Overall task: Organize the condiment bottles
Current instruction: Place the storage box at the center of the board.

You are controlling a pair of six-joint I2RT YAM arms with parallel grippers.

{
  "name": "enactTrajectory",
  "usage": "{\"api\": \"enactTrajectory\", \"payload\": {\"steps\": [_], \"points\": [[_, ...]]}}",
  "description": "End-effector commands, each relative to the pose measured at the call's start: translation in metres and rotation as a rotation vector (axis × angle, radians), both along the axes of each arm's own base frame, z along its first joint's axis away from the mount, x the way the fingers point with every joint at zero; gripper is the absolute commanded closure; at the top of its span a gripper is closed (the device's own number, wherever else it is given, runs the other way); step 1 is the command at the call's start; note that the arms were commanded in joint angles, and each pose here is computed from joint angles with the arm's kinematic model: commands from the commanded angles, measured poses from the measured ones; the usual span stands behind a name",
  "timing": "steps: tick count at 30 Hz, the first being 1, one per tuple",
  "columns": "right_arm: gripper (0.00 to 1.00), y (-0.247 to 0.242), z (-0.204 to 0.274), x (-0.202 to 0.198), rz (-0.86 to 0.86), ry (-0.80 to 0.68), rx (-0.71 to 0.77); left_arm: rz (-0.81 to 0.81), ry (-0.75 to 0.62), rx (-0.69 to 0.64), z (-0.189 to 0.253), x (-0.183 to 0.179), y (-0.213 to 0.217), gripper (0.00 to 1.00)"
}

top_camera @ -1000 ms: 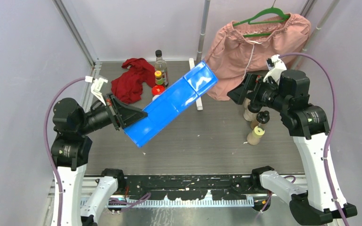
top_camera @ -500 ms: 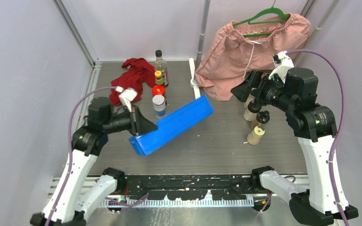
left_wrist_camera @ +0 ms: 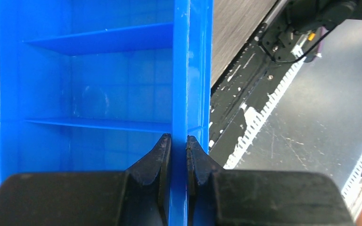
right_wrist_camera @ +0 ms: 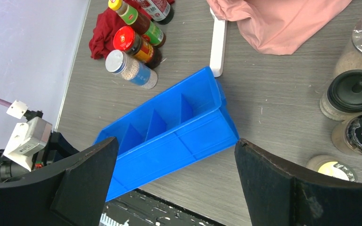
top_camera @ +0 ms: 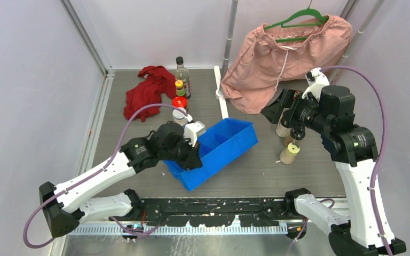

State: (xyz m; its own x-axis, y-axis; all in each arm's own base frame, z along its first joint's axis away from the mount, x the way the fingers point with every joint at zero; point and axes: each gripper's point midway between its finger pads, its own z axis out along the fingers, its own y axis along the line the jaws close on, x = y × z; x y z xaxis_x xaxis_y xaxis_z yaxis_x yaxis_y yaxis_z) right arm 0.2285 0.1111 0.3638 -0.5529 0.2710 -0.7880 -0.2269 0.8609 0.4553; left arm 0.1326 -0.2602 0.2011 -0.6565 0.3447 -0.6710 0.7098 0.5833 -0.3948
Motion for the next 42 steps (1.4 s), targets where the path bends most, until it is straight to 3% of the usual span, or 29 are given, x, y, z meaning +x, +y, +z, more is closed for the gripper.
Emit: {"api": "enactTrajectory", "payload": {"steps": [1,8,20,32,37,42], "points": [[0.00,0.001,0.001,-0.003,0.013,-0.034,-0.004,0.068,-0.091,0.028,0.002,0.015,-0.004,1.00],[0.00,0.003,-0.020,-0.006,0.023,0.006,0.005,0.127,-0.102,0.181,-0.041,0.010,0.007,1.00],[0.00,0.004,-0.066,-0.010,0.029,0.102,-0.009,0.060,-0.069,0.332,-0.104,-0.028,-0.009,1.00],[0.00,0.007,-0.142,0.008,0.070,0.272,-0.094,0.046,-0.077,0.379,-0.119,-0.039,-0.012,0.99],[0.00,0.011,-0.155,0.023,0.070,0.306,-0.124,0.060,-0.073,0.386,-0.120,-0.041,-0.012,0.79],[0.00,0.018,-0.160,0.043,0.098,0.318,-0.153,0.044,-0.085,0.383,-0.116,-0.041,-0.017,0.74]]}}
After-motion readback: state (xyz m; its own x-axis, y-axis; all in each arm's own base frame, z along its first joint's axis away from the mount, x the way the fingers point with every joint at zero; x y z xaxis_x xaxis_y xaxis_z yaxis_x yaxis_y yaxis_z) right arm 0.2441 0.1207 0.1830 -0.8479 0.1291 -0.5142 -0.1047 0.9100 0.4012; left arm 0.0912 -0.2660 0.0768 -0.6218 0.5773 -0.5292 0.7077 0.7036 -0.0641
